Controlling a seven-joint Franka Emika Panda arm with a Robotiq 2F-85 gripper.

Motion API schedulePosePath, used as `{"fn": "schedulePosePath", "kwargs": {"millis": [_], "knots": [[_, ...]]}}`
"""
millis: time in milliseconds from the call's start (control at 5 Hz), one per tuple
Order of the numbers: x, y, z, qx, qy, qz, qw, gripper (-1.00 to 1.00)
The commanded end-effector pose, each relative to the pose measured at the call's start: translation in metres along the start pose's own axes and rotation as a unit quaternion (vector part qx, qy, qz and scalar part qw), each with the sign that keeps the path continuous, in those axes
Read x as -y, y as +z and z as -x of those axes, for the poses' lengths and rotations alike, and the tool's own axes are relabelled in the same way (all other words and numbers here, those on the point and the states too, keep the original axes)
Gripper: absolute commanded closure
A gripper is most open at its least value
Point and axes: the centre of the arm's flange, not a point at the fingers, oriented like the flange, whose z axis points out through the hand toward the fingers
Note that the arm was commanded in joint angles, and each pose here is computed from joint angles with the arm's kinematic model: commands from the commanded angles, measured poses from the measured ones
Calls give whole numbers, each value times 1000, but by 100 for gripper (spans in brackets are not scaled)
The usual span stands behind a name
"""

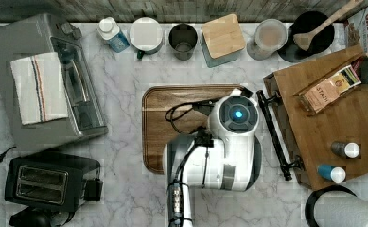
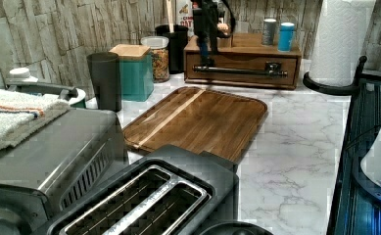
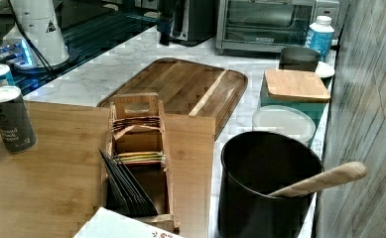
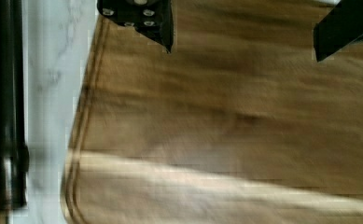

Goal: Open the drawer.

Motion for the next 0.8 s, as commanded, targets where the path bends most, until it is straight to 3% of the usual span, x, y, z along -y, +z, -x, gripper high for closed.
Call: {"fn": "schedulePosePath", "kwargs": {"millis": [200,600,800], "knots": [[-92,5,52,-82,-57,52,994,-100],[-114,27,60,-127,-116,79,982,-100],[-120,36,55,-111,-111,86,984,-100]]}}
